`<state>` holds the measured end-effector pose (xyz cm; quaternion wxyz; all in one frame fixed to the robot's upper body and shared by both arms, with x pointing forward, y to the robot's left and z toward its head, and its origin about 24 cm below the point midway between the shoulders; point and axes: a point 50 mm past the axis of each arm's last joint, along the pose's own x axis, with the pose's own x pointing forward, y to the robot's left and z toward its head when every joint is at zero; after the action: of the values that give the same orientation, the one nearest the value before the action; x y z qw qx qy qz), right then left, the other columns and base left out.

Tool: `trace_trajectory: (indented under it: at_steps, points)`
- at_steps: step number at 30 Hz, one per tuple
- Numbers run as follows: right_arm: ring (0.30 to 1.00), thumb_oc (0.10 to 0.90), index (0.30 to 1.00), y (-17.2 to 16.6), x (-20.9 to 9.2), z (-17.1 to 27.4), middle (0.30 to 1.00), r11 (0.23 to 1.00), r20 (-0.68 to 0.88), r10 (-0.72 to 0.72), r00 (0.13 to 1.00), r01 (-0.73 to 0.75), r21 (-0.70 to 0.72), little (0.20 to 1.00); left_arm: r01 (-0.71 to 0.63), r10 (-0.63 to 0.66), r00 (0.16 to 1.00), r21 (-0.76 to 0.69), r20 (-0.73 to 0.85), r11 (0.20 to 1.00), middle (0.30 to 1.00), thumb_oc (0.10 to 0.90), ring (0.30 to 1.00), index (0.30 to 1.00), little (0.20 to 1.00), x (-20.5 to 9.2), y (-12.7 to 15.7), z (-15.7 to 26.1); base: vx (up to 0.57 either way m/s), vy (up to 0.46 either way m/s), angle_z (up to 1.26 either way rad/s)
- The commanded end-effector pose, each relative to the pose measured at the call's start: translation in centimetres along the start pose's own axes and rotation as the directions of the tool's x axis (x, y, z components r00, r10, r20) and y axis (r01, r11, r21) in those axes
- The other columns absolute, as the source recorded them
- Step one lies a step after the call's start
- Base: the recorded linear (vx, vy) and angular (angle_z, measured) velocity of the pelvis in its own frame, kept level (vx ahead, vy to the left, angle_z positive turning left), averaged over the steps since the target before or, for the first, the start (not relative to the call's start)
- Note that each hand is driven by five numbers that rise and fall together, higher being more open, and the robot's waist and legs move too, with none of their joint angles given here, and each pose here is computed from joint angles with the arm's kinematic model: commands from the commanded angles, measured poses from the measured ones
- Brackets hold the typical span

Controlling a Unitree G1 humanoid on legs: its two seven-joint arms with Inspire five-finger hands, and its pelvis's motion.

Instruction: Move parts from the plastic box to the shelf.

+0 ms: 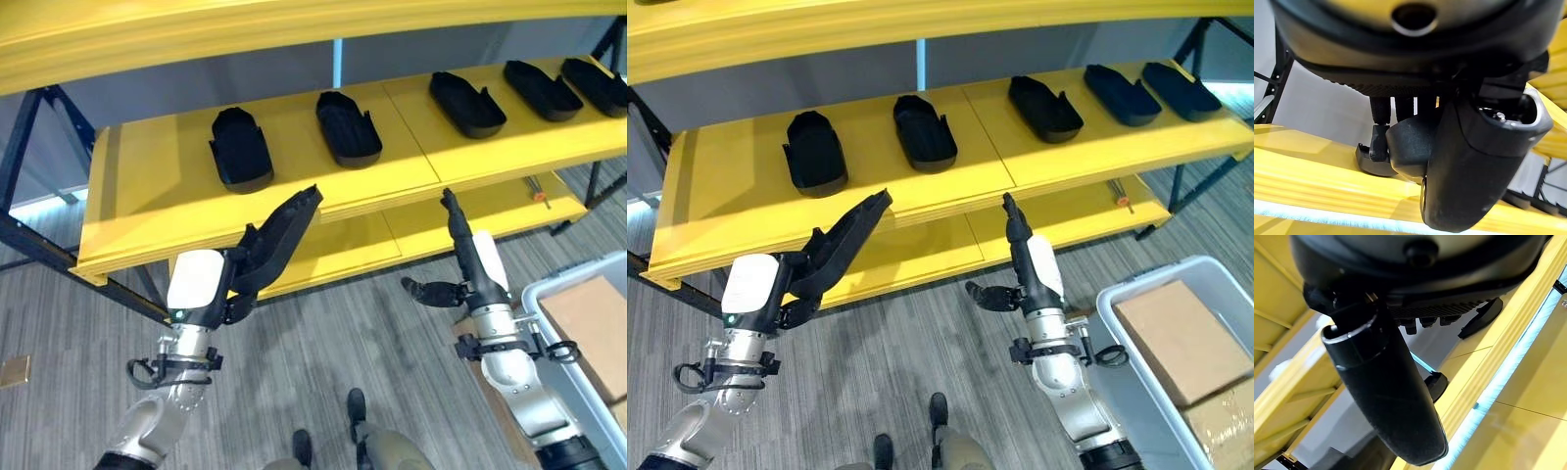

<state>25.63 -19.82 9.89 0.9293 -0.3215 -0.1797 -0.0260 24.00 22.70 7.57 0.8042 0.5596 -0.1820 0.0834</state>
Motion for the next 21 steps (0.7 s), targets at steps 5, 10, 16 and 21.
trace_trajectory:
  at_steps: [5,10,16,21]
  points:
    - [1.000,0.900,1.000,-3.8,1.3,3.1,1.000,0.987,0.212,-0.159,0.964,0.157,0.028,1.000,-0.239,0.257,0.951,-0.121,0.171,0.964,0.300,0.400,0.300,0.300,0.300,3.1,4.2,3.1,0.06,-0.029,0.12]
    - [1.000,0.900,1.000,-3.7,0.6,2.0,1.000,0.982,0.154,-0.188,0.970,0.186,0.025,1.000,-0.275,0.290,0.945,-0.115,0.150,0.955,0.300,0.400,0.300,0.300,0.300,2.8,4.9,2.4,0.18,0.180,0.19]
    - [1.000,0.900,1.000,-3.5,0.0,1.6,1.000,0.984,0.128,-0.180,0.975,0.177,0.031,1.000,-0.265,0.283,0.948,-0.133,0.146,0.955,0.300,0.400,0.300,0.300,0.300,2.6,4.6,2.5,0.15,0.296,-0.15]
    - [1.000,0.900,1.000,-2.9,0.3,1.9,1.000,0.984,0.131,-0.179,0.975,0.175,0.040,1.000,-0.273,0.286,0.938,-0.090,0.195,0.958,0.300,0.400,0.300,0.300,0.300,3.3,5.1,2.8,0.15,0.278,-0.03]
